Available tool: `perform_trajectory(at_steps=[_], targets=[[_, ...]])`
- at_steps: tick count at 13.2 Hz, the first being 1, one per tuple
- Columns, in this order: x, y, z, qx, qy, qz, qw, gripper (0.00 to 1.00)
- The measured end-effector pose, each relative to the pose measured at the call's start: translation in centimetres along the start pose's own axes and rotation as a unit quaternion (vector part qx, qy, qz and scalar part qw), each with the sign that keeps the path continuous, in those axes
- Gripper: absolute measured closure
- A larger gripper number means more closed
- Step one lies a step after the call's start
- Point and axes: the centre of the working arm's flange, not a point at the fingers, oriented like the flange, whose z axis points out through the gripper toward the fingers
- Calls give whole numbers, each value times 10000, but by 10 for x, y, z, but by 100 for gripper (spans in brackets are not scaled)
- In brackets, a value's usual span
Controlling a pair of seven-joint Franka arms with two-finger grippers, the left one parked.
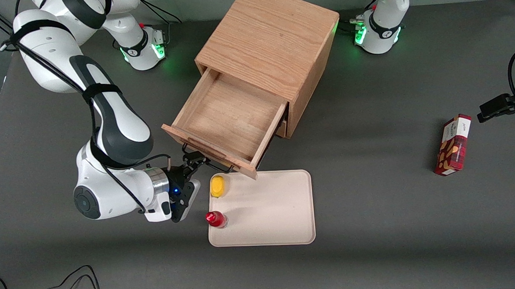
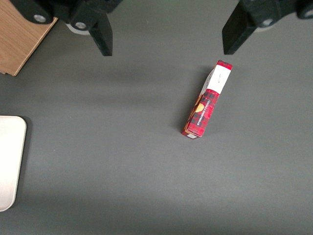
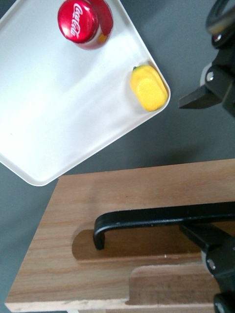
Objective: Open upper drawer
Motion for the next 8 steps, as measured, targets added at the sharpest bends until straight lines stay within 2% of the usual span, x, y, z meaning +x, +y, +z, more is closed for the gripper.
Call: perform_trajectory(at_steps=[5,7,8], targets=[[-3,-11,-35,-12,-10,-98,10000,0],[-7,-35,-73,-177,18,-210,9996,0],[-17,-50,-100,-342,-36,-215,9992,0]])
